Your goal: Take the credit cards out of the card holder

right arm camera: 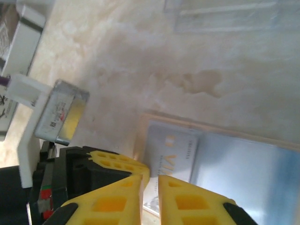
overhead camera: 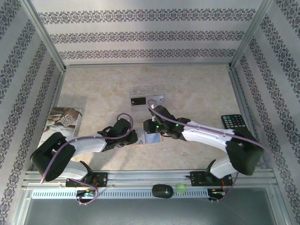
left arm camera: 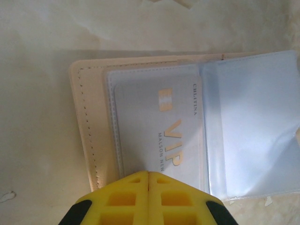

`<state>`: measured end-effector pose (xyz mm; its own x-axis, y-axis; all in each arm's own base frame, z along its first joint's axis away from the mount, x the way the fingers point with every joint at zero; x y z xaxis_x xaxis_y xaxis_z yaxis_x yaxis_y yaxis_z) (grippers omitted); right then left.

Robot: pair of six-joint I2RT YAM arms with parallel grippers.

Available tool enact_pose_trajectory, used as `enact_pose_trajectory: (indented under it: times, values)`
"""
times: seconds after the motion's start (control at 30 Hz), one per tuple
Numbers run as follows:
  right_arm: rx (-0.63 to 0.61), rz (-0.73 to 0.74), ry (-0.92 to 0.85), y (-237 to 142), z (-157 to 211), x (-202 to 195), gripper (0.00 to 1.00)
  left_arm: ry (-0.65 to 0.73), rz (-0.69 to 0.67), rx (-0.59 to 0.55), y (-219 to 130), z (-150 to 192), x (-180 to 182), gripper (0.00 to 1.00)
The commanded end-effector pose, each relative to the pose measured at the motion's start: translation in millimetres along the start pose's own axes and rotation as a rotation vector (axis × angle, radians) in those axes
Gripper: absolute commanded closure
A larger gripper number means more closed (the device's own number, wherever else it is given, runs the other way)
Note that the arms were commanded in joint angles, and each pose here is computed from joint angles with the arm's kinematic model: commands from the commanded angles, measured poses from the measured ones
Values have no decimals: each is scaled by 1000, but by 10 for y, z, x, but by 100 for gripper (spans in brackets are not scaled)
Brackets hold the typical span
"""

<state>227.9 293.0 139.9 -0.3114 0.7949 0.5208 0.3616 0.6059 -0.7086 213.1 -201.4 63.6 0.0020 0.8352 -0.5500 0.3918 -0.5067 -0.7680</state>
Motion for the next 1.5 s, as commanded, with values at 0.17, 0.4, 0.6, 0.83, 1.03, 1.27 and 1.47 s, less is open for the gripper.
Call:
enact_pose_trajectory:
  times: [0.17, 0.4, 0.6, 0.83, 1.03, 1.27, 1.47]
  values:
    - [162, 126, 131, 190, 521, -515, 88, 7, -87, 70, 0, 198, 187, 100]
    - [138, 252, 176, 47, 605, -813, 89, 8, -80, 62, -13, 180, 181, 100]
    - [46, 120, 24, -204, 270, -376, 80, 79, 2, 7, -169, 36, -24, 96]
    - [165, -83, -24, 3, 119, -38, 84, 137, 7, 0, -215, -16, -97, 84]
    - [235, -51, 12, 305, 159, -108, 86, 151, -128, -1, -129, -35, 76, 84]
    - [273, -10, 62, 461, 266, -255, 87, 166, -190, -5, -120, -56, 147, 88]
    - [289, -36, 121, 558, 313, -308, 82, 156, -197, 29, -28, 2, 198, 91]
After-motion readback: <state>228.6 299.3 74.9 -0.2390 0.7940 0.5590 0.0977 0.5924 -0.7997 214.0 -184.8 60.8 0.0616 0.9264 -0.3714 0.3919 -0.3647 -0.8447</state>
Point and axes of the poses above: each hand's point on the last joint's axis, 136 mm out from that joint toward the fingers, its own y axis out along the fingers, its own x axis along the line the jaws close on, z = x × y, the point moved 5 cm from there along -y, back along the fingers
